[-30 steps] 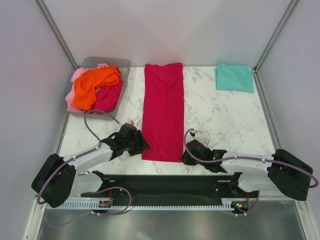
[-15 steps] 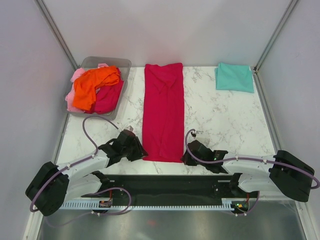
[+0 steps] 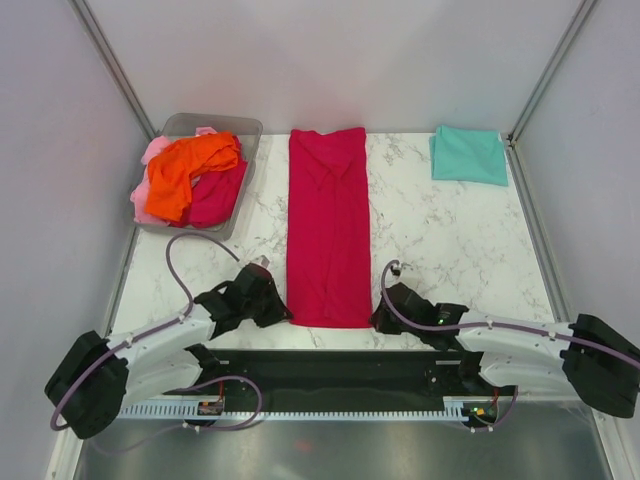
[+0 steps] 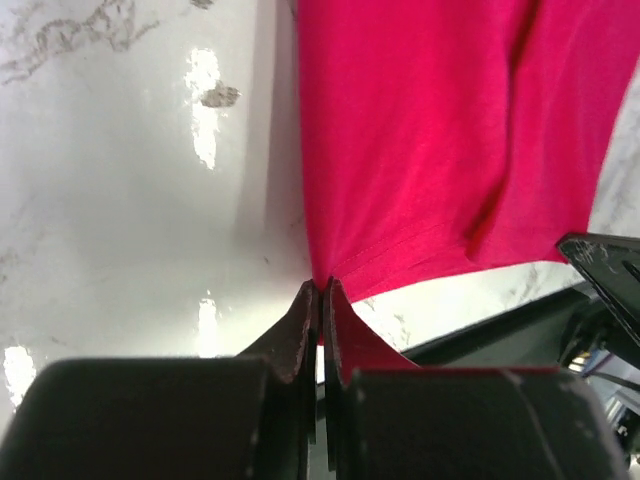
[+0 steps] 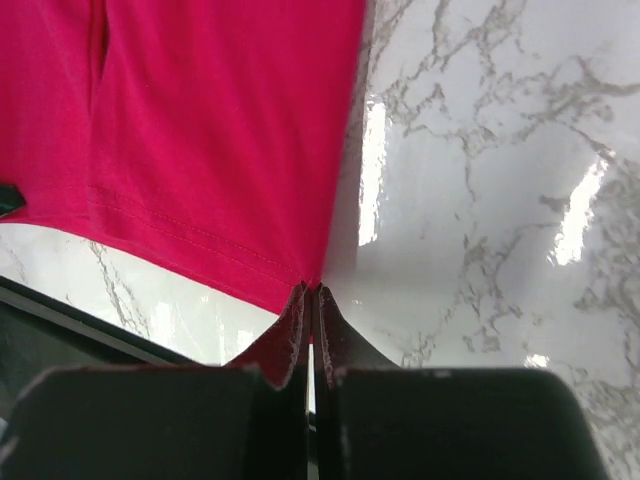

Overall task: Fold and stack the t-shirts
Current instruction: Fold the tshirt

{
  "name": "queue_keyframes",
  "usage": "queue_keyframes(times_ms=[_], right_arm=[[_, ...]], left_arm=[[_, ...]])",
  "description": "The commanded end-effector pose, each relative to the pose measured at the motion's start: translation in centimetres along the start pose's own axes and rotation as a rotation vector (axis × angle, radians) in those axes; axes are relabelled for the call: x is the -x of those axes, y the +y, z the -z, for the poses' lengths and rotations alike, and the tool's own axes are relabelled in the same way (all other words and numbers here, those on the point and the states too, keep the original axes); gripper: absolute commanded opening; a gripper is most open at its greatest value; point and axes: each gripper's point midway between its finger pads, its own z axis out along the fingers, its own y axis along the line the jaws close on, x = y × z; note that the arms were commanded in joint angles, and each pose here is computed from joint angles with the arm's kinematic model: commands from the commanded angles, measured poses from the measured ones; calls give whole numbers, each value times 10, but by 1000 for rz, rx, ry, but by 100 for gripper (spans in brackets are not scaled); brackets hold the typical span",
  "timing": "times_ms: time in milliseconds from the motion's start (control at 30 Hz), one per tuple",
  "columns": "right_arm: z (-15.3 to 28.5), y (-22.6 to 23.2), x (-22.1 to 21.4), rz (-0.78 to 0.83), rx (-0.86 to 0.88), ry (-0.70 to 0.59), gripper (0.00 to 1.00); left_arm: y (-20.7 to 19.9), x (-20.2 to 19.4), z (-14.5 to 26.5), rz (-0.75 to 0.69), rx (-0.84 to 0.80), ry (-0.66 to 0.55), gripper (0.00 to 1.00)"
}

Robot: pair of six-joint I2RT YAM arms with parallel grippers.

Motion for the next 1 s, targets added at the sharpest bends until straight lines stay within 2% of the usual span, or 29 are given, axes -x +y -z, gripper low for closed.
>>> queue_keyframes(times_ms=[0,200,367,533,667,800,833,967], right_arm=[[14,-14,0,-17,-54,-4,0],[36,2,6,-60,21,-1,0],[53,21,29,-49,29,-48,0],[69,37,90,57,-91,-198,0],[59,47,132,127,-161,-225,0],[54,58,194,139,-185,-284,0],[51,58,203,171,-195,-283,0],[29,59,242,221,-249,-296,0]], left_arm=[[-9,1,19,-16,-32,-7,2],[-29,-2,46,-22,-117,-6,2],[-46,11,72,-36,-147,-49,2],[-72,48,88,-123,-114,-136,2],[-101,90,100,-177,-107,-220,2],[-113,134,96,-189,-73,-251,2],[-114,137,83,-189,-60,-208,2],[-127,191,73,-180,-60,-223,2]])
